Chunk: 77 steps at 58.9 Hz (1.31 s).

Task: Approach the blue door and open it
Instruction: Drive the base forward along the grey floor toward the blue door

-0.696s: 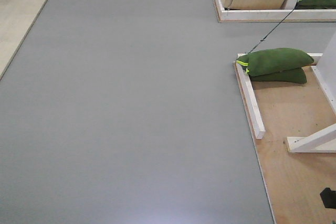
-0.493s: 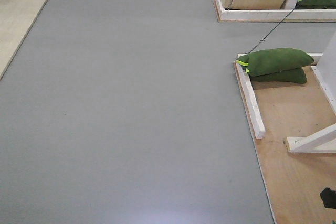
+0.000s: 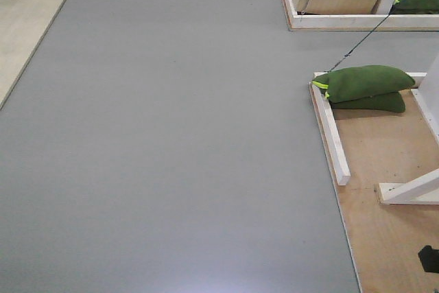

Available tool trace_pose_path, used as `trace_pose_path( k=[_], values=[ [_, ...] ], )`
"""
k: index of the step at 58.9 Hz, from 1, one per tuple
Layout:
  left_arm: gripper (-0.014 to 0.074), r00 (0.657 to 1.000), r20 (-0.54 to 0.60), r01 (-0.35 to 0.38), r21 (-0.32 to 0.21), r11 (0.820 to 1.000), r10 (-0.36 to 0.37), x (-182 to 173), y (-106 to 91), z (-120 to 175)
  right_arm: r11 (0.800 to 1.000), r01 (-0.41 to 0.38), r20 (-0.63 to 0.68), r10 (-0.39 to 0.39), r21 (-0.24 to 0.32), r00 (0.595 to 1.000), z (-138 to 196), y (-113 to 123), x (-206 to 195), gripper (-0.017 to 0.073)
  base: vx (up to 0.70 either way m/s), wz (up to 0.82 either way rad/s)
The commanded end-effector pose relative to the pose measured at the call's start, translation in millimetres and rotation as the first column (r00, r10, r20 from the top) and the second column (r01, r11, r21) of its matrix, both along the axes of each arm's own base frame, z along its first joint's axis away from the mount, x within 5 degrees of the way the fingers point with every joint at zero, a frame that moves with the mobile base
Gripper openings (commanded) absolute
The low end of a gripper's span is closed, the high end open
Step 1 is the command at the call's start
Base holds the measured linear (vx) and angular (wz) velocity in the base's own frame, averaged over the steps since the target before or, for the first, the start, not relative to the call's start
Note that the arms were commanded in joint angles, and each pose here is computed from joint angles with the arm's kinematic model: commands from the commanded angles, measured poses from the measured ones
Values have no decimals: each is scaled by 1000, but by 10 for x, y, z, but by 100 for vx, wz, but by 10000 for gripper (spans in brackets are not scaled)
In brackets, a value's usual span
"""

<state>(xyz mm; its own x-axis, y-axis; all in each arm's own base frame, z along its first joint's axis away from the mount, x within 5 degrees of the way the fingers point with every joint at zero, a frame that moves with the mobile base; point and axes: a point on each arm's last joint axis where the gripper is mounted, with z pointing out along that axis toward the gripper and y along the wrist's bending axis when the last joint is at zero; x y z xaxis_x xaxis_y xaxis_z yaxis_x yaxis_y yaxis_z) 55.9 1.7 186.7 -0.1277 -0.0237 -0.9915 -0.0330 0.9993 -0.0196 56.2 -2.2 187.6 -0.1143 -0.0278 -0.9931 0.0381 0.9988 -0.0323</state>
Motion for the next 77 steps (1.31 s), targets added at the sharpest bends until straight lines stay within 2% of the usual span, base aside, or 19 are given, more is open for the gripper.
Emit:
trace_pose_path(
  k=[1, 41, 77],
  values=[
    [73, 992, 125, 1, -9, 1000, 0, -18, -1, 170, 1000, 8, 97, -7, -9, 995, 74, -5, -5, -1, 6, 2],
    [73, 992, 124, 0, -9, 1000, 1, -17, -1, 170, 1000, 2, 98, -1, -9, 995, 74, -2, -6, -1, 12, -5],
    [73, 995, 104, 4, -9, 1000, -3, -13, -3, 134, 1000, 8, 100, -7, -9, 995, 75, -5, -7, -1, 18, 16]
  ],
)
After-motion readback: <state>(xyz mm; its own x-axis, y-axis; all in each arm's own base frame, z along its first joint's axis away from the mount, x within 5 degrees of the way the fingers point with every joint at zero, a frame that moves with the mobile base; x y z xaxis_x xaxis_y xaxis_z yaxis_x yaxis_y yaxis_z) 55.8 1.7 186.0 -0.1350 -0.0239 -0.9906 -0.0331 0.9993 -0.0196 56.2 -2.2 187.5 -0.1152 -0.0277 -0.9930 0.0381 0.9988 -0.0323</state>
